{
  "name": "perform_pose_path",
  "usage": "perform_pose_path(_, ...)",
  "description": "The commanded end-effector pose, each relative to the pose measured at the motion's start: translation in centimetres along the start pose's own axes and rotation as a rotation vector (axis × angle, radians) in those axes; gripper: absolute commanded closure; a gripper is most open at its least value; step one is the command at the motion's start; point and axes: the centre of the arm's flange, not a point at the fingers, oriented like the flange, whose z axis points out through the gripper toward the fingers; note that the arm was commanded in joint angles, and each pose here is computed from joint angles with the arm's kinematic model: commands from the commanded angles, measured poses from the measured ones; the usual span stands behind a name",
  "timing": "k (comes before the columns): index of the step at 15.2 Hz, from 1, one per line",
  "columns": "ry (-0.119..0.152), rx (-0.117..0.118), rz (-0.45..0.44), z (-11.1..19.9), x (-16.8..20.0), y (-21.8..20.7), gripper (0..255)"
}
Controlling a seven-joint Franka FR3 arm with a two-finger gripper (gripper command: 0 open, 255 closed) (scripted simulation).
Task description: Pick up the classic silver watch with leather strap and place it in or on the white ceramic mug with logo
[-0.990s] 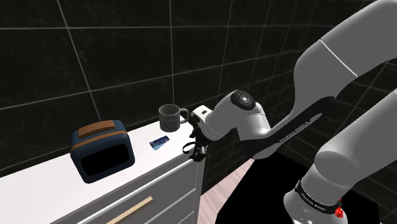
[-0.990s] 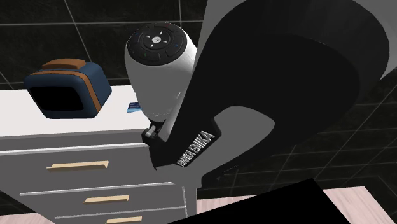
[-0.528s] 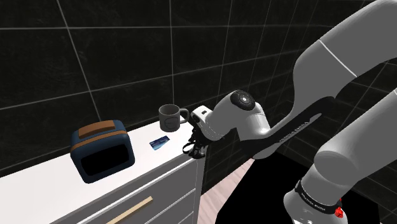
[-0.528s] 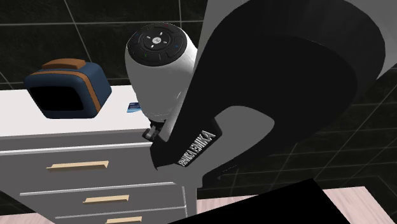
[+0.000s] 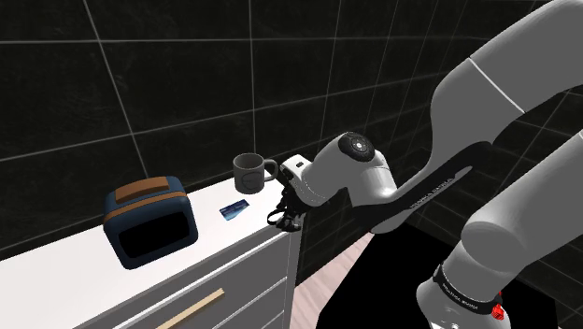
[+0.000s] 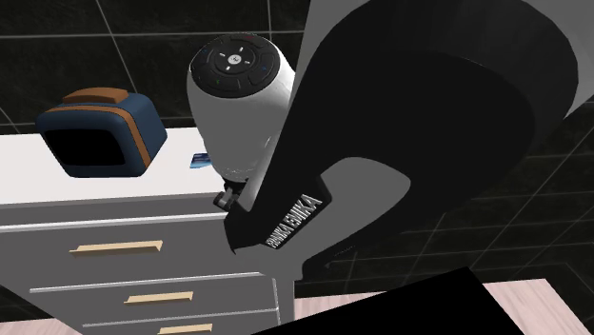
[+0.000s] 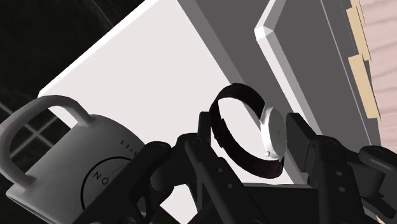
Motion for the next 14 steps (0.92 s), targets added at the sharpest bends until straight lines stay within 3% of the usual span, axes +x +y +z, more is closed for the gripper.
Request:
perform_pose_path(1,-0.002,0.001,0.000,0.1,0.0,-0.1,255)
perform_pose_path(14,-0.002,0.001,0.000,-5.9,2.4,2.3,255)
